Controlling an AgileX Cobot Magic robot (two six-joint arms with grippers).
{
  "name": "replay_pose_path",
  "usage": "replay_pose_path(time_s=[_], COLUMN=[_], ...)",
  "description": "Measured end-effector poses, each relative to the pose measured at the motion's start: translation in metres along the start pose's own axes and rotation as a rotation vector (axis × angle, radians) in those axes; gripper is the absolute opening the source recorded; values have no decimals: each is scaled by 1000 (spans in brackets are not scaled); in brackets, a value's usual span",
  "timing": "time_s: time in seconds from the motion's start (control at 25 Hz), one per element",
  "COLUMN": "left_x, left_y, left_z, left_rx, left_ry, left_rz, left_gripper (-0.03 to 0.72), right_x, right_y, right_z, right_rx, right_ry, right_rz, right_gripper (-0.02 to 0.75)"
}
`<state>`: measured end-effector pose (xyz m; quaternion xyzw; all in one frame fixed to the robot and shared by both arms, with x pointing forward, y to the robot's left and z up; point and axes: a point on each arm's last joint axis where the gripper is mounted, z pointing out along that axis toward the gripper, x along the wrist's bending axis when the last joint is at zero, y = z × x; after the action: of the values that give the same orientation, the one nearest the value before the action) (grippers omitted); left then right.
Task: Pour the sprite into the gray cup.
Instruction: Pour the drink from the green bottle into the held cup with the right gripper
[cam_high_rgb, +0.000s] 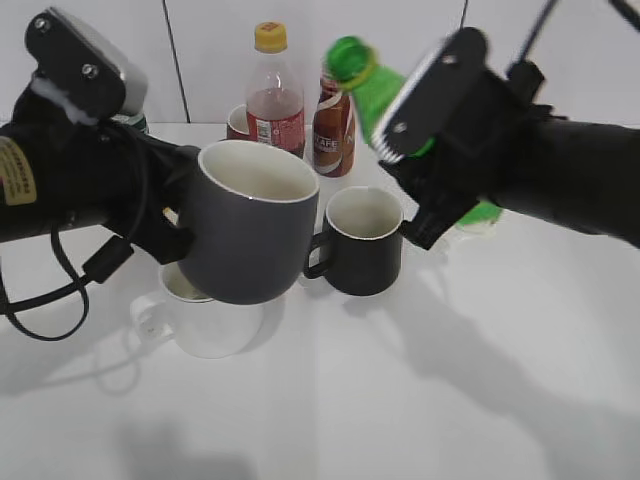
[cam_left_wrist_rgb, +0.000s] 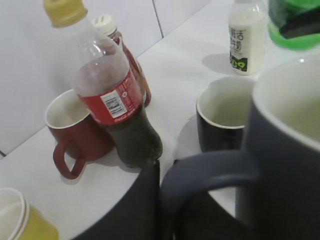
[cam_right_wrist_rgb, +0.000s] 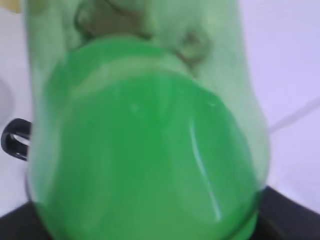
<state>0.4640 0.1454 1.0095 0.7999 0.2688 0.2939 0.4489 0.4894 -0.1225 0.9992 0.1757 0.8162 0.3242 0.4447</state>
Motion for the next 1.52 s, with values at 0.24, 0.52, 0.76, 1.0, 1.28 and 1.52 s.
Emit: replay_pose_path(time_s=[0.24, 0.52, 0.76, 1.0, 1.28, 1.52], left_x=[-2, -15, -19, -19, -19, -19], left_y=[1, 5, 6, 6, 6, 6], left_z=[1, 1, 1, 1, 1, 1], left_rx=[-1, -13, -17, -21, -22, -22], left_ry=[-5, -49, -60, -62, -62, -62], left_rz=[-9, 8, 13, 13, 13, 13], left_gripper=[45, 45, 45, 45, 45, 45], right_x=[6, -2, -1, 0, -2, -2], right_y=[15, 16, 16, 20, 21, 21], right_z=[-5, -4, 0, 0, -1, -1], right_rx=[-32, -11, -13, -46, -47, -47], right_ry=[-79, -214, -240, -253, -276, -276], right_rz=[-279, -491, -596, -657, -673, -674], right_gripper=[415, 415, 415, 415, 415, 415])
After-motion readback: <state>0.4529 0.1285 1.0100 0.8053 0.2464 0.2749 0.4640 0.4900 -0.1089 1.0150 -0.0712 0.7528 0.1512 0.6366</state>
